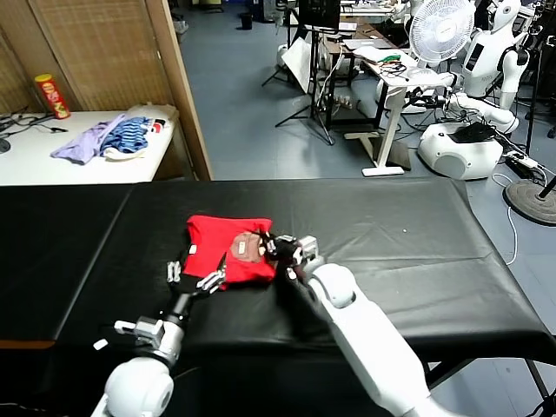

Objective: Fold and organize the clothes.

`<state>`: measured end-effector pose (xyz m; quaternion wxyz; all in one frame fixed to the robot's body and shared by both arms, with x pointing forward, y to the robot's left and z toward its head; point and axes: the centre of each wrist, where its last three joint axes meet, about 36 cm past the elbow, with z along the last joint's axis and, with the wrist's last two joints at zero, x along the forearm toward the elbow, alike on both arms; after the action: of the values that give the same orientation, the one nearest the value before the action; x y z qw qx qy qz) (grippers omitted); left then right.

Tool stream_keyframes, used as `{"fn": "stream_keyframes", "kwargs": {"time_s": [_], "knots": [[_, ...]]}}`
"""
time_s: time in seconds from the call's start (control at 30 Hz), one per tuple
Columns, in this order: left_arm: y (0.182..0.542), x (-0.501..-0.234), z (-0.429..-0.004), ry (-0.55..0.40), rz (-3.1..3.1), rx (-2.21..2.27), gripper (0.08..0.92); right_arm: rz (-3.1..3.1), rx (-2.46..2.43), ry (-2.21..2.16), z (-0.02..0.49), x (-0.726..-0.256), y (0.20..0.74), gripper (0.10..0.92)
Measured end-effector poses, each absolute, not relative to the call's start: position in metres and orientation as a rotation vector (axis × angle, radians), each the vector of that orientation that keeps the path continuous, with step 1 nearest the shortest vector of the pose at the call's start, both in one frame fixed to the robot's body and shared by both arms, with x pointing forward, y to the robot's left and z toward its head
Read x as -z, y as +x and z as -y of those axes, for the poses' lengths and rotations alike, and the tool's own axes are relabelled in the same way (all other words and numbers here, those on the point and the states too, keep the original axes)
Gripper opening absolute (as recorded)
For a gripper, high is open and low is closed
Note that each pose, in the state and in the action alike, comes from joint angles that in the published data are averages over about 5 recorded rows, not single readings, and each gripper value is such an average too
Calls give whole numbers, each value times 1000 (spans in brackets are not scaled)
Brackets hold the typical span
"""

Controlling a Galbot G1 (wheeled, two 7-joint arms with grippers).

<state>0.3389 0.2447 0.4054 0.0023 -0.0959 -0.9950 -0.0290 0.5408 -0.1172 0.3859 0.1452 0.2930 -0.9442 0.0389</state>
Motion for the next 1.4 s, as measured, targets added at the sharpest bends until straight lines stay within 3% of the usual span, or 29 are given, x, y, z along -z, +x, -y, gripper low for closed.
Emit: {"fn": "stream_keyframes", "kwargs": {"time_s": [0.27,0.4,0.67,0.9,1.2,1.4], "knots": [[338,-402,-249,-292,3061,73,798,2865,-283,739,174,-399,495,658],[332,-405,-251,-269,3017,51,798,2962,-316,619,205,-407,449,783],[305,-421,-259,-229,2953,42,798,3053,-242,359,245,-422,347,798],[268,-437,-266,-202,2874,32,798,3064,-258,210,251,-443,276,798],[235,-454,-278,-103,2713,-90,798,2881,-184,63,235,-462,223,798],[232,-468,-280,-98,2675,-112,798,2756,-130,-3,227,-471,208,798]]}}
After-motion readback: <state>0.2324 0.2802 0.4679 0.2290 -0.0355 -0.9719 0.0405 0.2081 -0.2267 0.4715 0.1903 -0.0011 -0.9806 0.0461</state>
